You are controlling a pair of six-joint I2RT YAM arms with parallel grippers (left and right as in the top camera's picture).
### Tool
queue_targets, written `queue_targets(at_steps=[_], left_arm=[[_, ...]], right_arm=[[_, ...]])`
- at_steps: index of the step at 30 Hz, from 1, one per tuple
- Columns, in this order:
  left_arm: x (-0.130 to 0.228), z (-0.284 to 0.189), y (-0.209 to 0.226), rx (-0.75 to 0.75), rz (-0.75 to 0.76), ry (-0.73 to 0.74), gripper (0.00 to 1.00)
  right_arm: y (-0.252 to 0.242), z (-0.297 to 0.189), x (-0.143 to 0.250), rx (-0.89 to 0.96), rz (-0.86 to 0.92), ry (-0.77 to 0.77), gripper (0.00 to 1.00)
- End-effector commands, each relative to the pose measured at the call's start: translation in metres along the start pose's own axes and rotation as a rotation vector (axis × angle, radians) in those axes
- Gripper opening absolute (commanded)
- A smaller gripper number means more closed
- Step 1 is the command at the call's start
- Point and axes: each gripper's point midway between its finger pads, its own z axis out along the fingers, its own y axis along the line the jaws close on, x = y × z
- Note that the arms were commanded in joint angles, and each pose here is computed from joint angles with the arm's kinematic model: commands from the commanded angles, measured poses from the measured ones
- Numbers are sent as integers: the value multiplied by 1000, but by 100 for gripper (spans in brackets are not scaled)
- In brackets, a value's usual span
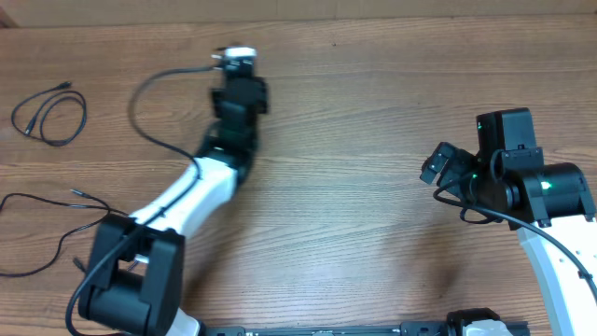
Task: Untangle cables
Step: 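Carry the black USB cable up-left with the left gripper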
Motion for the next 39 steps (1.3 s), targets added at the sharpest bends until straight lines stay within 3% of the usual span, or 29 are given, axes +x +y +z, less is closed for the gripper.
queue_targets(at_steps=[1, 4, 15, 23, 30, 34, 39], left_arm=[[2, 22, 62, -54, -19, 32, 4], [-1, 30, 119, -155, -138, 20, 4], [-14, 37, 201, -250, -233, -65, 4], [23, 64, 205, -264, -201, -45, 4], [63, 93, 216, -313, 5, -12, 4], [83, 108, 231, -323, 30, 33, 4], [101, 120, 211, -174, 40, 57, 4]], right_arm=[[1, -5, -7, 0, 5, -29, 100], [1, -5, -7, 0, 5, -29, 100], [1, -5, -7, 0, 6, -29, 100], [1, -5, -7, 0, 5, -29, 100], [1, -5, -7, 0, 5, -29, 100], [1, -5, -7, 0, 5, -29, 100], [1, -5, -7, 0, 5, -29, 100]])
